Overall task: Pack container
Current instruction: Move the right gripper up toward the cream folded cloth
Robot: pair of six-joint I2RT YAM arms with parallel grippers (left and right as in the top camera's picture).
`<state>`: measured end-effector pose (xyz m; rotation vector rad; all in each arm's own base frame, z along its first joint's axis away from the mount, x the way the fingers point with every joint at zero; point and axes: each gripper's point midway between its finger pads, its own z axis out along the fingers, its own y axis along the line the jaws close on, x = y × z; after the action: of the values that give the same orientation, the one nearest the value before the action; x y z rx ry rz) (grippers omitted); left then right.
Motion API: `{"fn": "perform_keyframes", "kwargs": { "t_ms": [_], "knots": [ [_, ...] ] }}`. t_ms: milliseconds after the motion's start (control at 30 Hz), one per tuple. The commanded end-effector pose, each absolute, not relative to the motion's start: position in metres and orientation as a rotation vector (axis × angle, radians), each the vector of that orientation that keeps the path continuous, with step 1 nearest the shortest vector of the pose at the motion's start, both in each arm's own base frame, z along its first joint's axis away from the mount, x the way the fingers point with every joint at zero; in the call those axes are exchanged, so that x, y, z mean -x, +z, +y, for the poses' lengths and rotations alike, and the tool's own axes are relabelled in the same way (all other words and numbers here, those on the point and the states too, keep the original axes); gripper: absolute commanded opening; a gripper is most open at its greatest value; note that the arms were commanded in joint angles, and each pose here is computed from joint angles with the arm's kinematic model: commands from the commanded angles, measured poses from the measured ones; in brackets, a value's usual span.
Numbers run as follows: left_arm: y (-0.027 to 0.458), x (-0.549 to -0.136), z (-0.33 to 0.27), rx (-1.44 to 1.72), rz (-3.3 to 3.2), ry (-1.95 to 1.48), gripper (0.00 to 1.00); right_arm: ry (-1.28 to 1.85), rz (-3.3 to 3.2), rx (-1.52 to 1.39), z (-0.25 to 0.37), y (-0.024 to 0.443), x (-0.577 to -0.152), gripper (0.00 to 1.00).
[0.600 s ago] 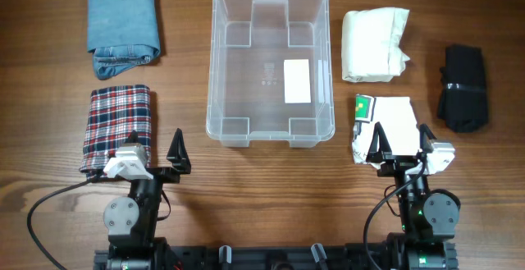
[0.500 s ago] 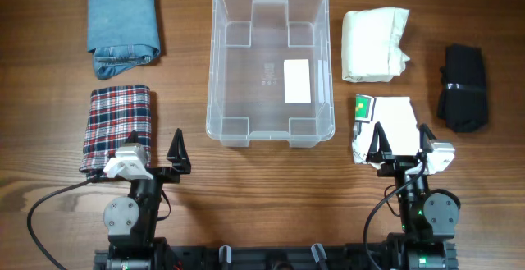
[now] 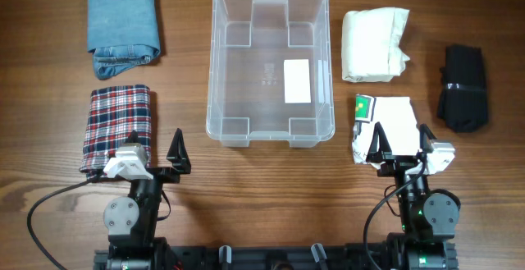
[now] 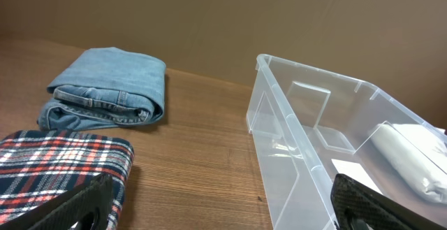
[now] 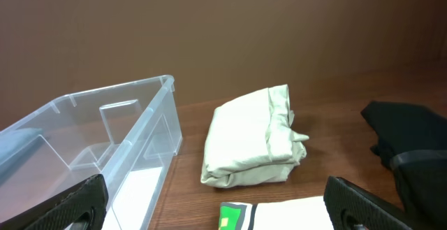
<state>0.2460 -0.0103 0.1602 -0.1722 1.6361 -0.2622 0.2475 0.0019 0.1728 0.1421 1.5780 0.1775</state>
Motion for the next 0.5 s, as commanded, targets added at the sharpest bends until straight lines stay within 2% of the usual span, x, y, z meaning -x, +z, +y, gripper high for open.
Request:
{"fn": "perform_keyframes", "kwargs": {
  "t_ms": [0, 467],
  "knots": [
    [0.158, -0.2459, -0.0112, 0.156, 1.639, -0.258, 1.0, 0.182, 1.57, -0.11, 0.0062, 0.175, -0.2468, 1.0],
    [0.158, -0.2459, -0.0112, 0.156, 1.639, -0.258, 1.0, 0.177, 1.568, -0.116, 0.0049, 0.1752, -0.2469, 1.0]
  ]
}}
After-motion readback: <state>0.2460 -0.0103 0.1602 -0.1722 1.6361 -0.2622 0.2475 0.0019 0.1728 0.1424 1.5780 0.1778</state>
